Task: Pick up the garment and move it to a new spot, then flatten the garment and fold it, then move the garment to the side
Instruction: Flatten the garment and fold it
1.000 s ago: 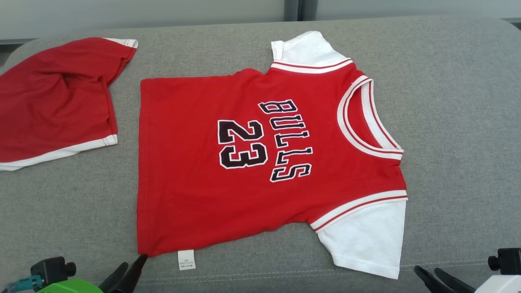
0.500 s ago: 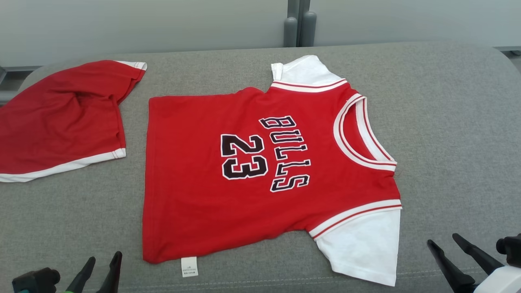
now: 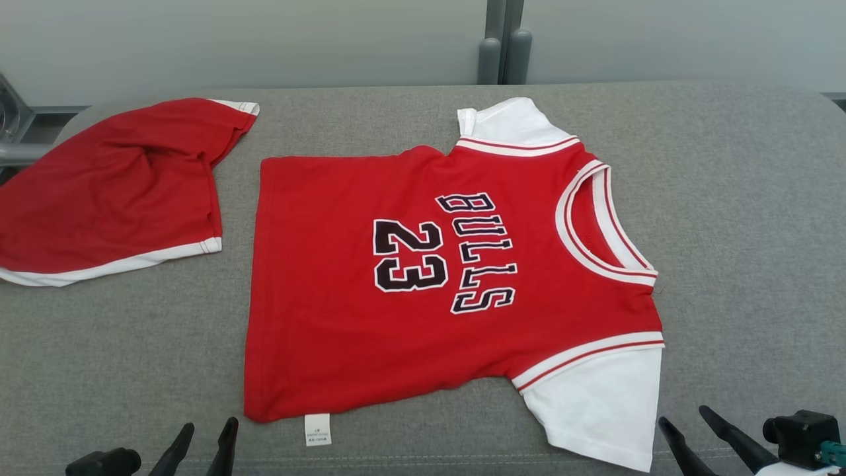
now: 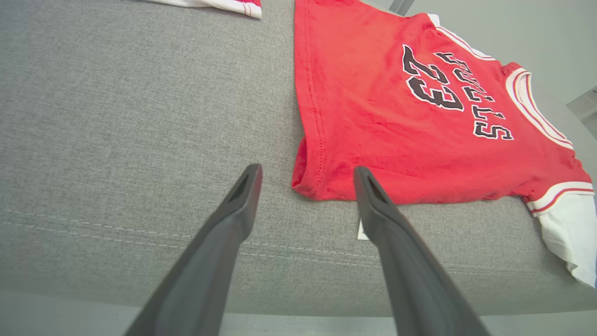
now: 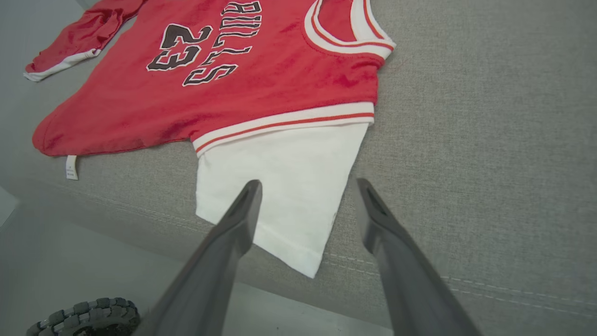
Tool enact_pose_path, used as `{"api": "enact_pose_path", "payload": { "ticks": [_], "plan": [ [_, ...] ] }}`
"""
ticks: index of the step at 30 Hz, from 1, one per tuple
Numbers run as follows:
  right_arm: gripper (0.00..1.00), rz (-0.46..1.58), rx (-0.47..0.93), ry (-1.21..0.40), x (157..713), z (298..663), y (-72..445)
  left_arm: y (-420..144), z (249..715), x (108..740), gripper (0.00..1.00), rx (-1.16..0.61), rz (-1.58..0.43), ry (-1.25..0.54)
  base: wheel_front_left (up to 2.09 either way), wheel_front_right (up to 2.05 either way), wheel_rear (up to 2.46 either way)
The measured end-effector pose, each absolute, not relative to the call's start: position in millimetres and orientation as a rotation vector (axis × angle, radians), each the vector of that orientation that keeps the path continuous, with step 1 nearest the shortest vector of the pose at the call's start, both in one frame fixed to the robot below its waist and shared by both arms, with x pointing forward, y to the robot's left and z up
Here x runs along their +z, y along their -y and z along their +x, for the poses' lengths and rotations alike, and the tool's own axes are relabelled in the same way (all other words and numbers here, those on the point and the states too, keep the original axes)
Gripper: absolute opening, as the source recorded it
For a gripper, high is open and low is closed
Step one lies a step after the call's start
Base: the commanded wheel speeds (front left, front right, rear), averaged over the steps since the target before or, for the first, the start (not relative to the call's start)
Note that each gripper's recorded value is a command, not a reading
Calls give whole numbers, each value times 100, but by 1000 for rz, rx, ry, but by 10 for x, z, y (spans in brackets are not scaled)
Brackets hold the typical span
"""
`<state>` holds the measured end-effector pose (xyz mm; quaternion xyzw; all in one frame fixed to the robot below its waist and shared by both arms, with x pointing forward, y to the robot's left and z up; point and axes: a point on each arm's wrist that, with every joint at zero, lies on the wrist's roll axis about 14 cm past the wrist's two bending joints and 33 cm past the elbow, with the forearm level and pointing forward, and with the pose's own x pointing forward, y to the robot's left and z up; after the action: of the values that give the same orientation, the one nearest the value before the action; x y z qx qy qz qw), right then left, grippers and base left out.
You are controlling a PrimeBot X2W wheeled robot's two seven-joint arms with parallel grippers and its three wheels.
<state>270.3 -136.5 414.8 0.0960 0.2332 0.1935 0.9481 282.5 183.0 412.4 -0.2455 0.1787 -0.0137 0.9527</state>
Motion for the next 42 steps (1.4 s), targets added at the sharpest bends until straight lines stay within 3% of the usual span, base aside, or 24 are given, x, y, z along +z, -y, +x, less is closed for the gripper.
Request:
{"api": "enact_pose_path", "payload": {
  "ticks": [30, 31, 32, 33, 34, 35, 37, 42],
  "plan": [
    [99, 239, 367, -790, 3277, 2476, 983, -1810, 2979, 4072, 100, 3, -488, -359, 0, 0, 0],
    [87, 241, 364, -793, 3266, 2473, 980, -1799, 2977, 4065, 100, 3, -491, -361, 0, 0, 0],
    [48, 242, 361, -795, 3256, 2474, 974, -1783, 2973, 4055, 100, -1, -494, -365, 0, 0, 0],
    [45, 241, 358, -796, 3247, 2479, 978, -1763, 2969, 4047, 100, -9, -497, -368, 0, 0, 0],
    [33, 239, 357, -798, 3239, 2482, 988, -1742, 2970, 4043, 100, -18, -502, -369, 0, 0, 0],
    [13, 235, 355, -799, 3229, 2486, 1003, -1717, 2970, 4039, 100, -28, -506, -371, 0, 0, 0],
    [0, 228, 351, -802, 3207, 2501, 1033, -1675, 2968, 4000, 100, -40, -517, -385, 0, 0, 0],
    [0, 233, 360, -800, 3201, 2516, 1021, -1661, 2947, 3889, 100, -39, -536, -427, 0, 0, 0]
  ]
}}
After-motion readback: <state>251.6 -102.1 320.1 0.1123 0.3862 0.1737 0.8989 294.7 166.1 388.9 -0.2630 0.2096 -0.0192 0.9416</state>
